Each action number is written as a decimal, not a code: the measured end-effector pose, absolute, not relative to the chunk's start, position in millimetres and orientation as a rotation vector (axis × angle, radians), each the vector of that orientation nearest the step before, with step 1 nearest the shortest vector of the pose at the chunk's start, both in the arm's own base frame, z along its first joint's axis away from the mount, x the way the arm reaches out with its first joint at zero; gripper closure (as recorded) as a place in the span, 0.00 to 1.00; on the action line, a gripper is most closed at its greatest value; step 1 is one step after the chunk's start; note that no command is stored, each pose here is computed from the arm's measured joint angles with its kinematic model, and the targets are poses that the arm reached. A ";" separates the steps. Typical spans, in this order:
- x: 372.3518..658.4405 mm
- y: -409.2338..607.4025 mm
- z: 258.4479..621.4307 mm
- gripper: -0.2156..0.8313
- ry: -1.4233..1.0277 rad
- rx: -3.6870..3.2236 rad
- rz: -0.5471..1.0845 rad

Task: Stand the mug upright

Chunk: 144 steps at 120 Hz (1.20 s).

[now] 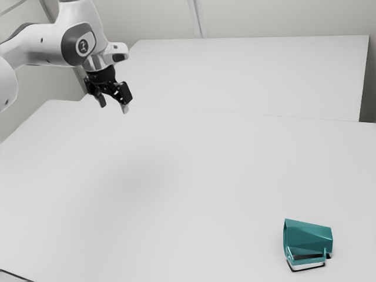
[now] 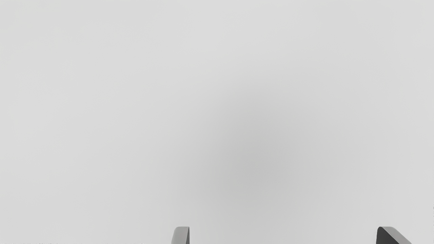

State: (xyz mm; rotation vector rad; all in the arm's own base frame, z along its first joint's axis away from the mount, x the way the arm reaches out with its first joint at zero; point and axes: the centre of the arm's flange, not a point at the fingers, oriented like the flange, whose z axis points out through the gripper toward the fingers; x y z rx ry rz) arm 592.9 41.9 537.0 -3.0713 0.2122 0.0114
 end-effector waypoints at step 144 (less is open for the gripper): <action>464.2 -223.4 389.4 0.21 0.027 -3.638 0.415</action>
